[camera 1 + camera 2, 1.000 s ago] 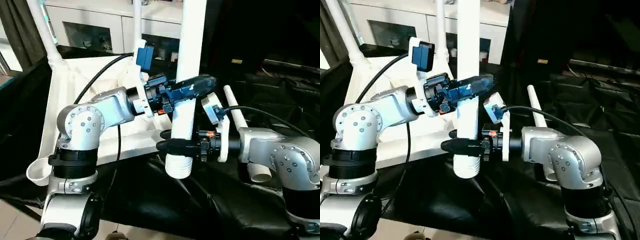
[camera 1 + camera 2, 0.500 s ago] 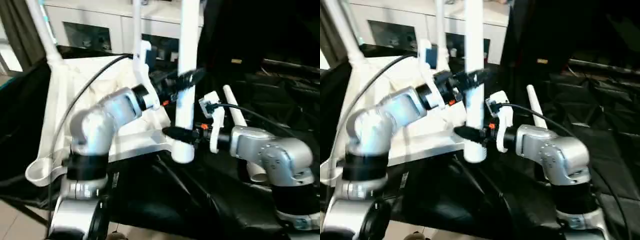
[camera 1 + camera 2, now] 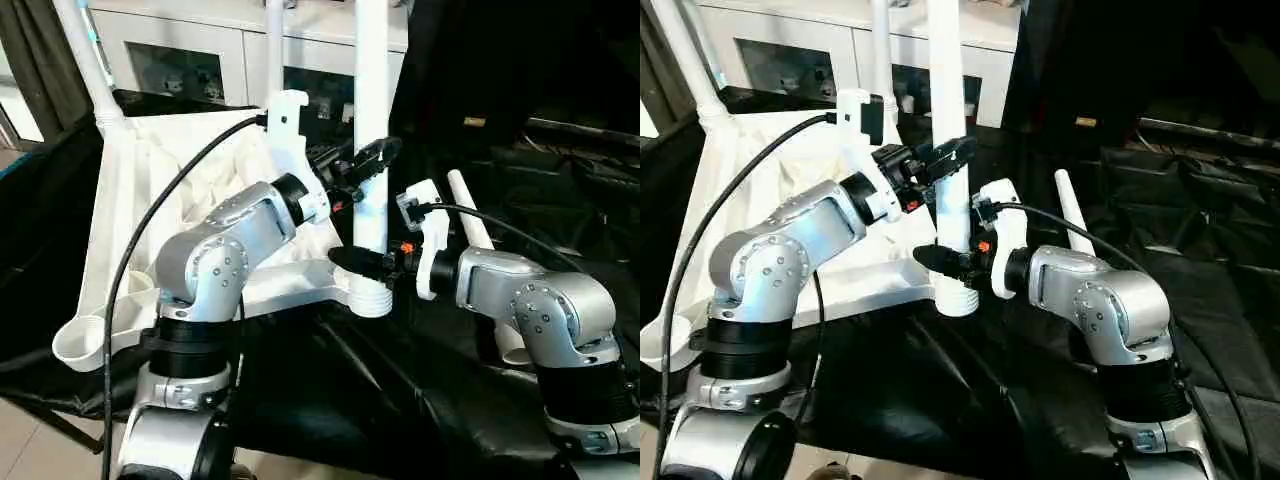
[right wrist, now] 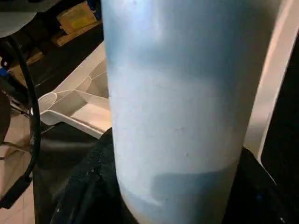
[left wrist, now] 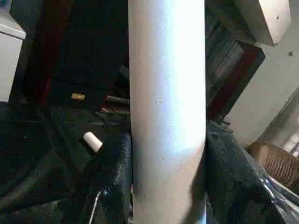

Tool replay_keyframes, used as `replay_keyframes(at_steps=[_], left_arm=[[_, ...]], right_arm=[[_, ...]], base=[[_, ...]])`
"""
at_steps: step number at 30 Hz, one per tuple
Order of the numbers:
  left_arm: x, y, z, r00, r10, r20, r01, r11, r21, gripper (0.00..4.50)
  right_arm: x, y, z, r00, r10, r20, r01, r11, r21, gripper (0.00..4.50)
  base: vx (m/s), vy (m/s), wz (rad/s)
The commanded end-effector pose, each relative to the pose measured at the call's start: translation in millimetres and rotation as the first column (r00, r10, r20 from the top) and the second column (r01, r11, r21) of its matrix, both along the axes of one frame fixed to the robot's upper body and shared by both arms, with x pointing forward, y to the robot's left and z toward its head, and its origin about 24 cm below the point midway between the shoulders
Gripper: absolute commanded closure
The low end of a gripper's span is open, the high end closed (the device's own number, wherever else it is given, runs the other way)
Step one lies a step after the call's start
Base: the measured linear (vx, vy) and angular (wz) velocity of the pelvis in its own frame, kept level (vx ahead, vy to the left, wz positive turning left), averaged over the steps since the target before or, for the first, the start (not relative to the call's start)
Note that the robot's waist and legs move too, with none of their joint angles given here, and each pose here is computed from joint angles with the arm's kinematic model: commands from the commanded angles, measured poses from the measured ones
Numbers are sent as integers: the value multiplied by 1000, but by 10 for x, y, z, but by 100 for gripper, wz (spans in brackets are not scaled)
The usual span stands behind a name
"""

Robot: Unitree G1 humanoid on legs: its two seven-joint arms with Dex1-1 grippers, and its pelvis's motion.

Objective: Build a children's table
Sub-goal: Pick table leg

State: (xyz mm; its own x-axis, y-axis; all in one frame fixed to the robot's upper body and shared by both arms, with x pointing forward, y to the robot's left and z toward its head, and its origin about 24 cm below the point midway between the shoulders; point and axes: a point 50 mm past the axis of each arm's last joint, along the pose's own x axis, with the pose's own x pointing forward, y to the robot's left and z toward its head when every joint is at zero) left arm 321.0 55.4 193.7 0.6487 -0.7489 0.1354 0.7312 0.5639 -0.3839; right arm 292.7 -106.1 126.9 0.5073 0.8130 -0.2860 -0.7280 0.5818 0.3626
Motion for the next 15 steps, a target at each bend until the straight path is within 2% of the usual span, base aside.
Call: replay_keyframes(at_steps=[1, 3, 4, 7, 10, 15], left_arm=[[-16, -25, -22, 1000, -10, 0, 10, 1000, 6, 268], [-10, -15, -20, 1000, -10, 0, 10, 1000, 3, 269], [-6, -7, -19, 1000, -10, 0, 10, 1000, 2, 270], [14, 27, -12, 1000, -12, 4, 12, 1000, 2, 270], [18, 47, -1, 999, -40, 14, 40, 999, 8, 270], [10, 47, 1, 992, -120, 34, 118, 992, 52, 270]], right_arm=[[21, -16, 53, 999, 0, 43, 0, 1000, -14, 257], [33, -20, 53, 998, -3, 57, 4, 1000, -20, 257], [39, -22, 55, 999, -5, 54, 5, 1000, -11, 201], [56, -47, 82, 999, -1, 47, 1, 1000, 15, 181], [66, -99, 115, 998, 13, 56, -13, 1000, 4, 145], [48, -226, 176, 993, 96, 69, -95, 995, -16, 143]], base=[[0, 0, 0], [0, 0, 0], [0, 0, 0], [0, 0, 0], [0, 0, 0], [0, 0, 0]])
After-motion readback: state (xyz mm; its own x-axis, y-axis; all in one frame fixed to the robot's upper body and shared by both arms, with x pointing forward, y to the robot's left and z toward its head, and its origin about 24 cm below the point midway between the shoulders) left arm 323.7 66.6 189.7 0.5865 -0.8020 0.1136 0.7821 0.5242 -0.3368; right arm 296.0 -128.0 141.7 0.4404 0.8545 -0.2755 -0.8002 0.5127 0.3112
